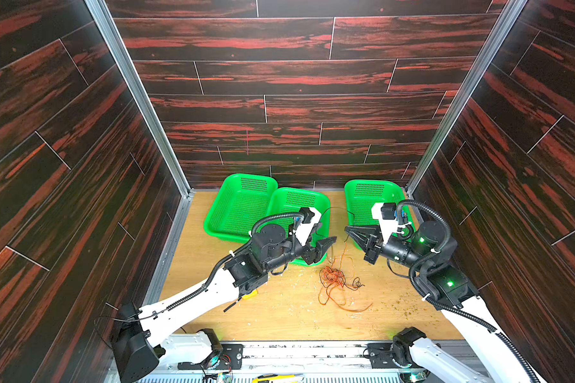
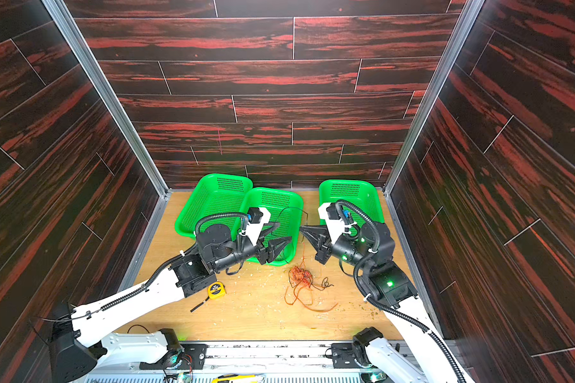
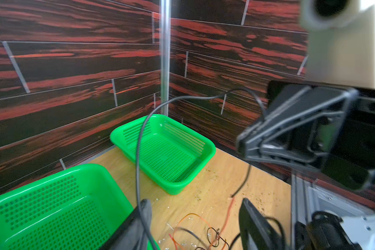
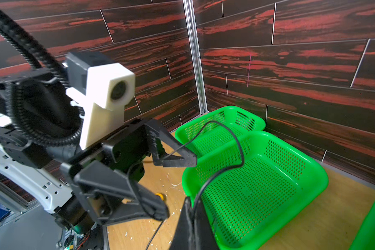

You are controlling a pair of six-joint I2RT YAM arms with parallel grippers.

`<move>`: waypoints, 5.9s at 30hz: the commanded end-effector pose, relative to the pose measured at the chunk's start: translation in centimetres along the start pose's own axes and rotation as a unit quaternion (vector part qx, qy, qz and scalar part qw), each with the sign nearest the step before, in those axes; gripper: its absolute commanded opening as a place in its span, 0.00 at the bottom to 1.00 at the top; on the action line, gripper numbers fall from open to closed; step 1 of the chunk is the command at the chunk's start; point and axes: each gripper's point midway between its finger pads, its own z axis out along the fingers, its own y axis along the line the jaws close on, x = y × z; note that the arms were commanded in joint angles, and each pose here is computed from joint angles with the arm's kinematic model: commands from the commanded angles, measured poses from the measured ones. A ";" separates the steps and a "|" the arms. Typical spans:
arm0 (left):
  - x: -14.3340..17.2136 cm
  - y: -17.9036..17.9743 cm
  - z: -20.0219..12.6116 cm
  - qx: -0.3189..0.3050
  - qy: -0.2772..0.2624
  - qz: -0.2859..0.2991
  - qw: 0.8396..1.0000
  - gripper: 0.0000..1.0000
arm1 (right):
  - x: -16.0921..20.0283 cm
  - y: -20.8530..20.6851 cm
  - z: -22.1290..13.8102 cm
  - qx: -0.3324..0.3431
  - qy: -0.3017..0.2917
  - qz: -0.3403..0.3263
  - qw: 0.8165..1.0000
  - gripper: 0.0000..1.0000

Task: Untangle and sort cables by color
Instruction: Untie the cable, then place the cable in the container.

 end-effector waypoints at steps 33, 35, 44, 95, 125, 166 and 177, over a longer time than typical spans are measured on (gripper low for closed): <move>-2.8 -1.6 3.8 0.048 -0.026 0.036 0.998 0.00 | -0.2 -1.7 0.5 0.030 0.017 0.008 0.999 0.44; -2.7 -1.4 3.3 0.041 -0.025 0.036 0.998 0.00 | -0.4 -2.1 -0.3 0.044 0.012 0.002 0.999 0.49; -4.5 -0.9 1.3 0.033 -0.043 0.031 0.998 0.00 | 3.2 -2.4 -2.2 0.051 0.051 -0.029 0.997 0.57; -5.3 1.0 2.3 -0.021 -0.020 0.079 0.996 0.00 | 4.5 -1.2 -0.7 -0.057 0.021 0.028 0.998 0.59; -4.8 4.8 4.1 -0.116 -0.008 0.061 0.991 0.00 | 2.8 -1.6 2.2 -0.015 0.010 0.017 1.000 0.00; 2.6 8.1 -2.3 -0.149 0.037 0.011 0.988 0.70 | -1.4 -10.3 2.8 0.132 0.176 0.036 0.975 0.00; 7.3 8.0 -3.7 -0.150 0.105 0.007 0.983 0.70 | 0.6 -23.4 -1.3 0.348 0.197 0.033 0.916 0.00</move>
